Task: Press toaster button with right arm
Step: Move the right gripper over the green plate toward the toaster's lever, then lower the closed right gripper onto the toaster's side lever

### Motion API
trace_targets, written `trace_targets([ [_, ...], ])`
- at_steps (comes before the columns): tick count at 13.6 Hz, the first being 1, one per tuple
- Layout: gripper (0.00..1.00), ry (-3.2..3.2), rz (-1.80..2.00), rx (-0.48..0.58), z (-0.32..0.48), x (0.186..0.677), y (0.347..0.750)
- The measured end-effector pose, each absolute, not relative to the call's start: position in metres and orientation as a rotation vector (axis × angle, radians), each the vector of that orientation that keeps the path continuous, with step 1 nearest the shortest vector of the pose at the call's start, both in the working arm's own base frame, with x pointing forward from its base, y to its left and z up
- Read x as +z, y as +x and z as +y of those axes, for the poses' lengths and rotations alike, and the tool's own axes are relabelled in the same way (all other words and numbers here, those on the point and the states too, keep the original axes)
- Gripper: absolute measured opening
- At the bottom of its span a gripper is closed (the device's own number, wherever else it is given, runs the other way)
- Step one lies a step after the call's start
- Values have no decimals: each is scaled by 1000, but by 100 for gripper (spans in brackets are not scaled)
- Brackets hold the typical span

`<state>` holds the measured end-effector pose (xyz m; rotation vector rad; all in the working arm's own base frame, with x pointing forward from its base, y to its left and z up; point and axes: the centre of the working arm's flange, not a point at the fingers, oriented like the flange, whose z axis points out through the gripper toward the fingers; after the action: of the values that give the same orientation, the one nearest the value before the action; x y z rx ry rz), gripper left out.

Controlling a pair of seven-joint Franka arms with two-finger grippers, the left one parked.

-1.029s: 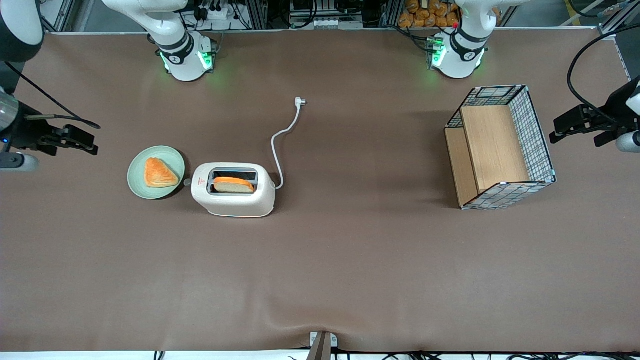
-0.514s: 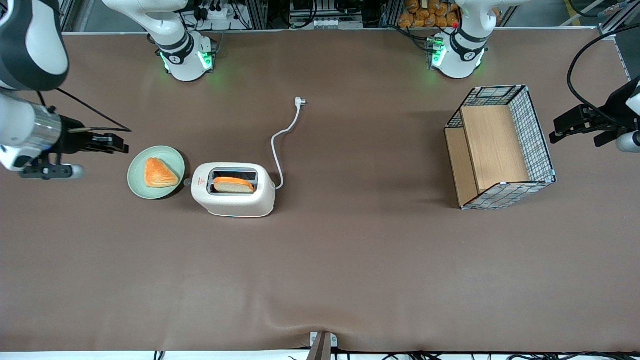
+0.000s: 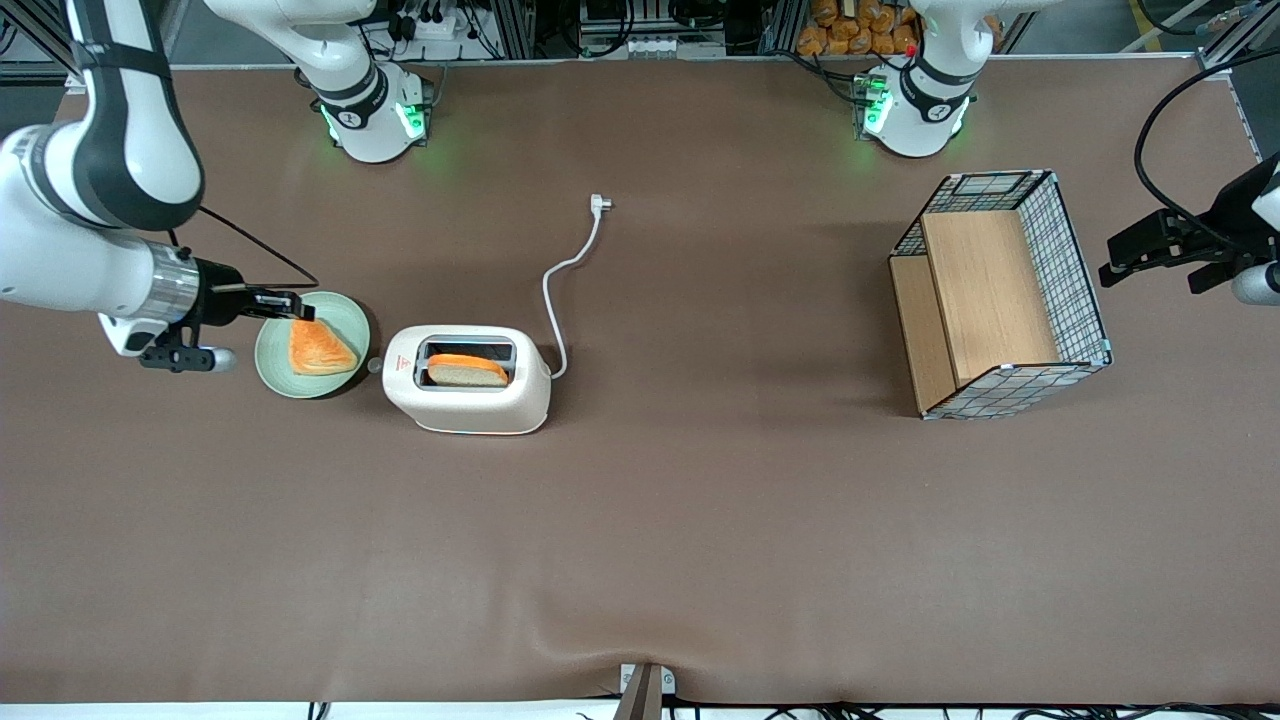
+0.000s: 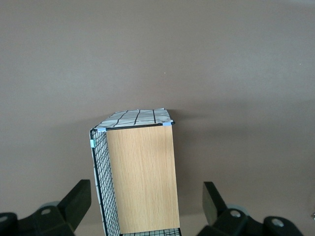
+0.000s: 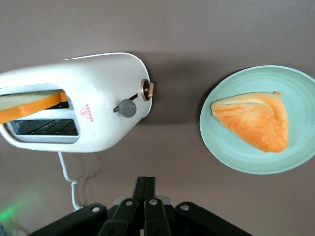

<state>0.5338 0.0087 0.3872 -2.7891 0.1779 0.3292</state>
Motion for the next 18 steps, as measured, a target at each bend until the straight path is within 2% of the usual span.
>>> trace_targets([
  [4,1,-2735,209,303,10,354,525],
  [18,1,-2721,226,188,43,323,553],
])
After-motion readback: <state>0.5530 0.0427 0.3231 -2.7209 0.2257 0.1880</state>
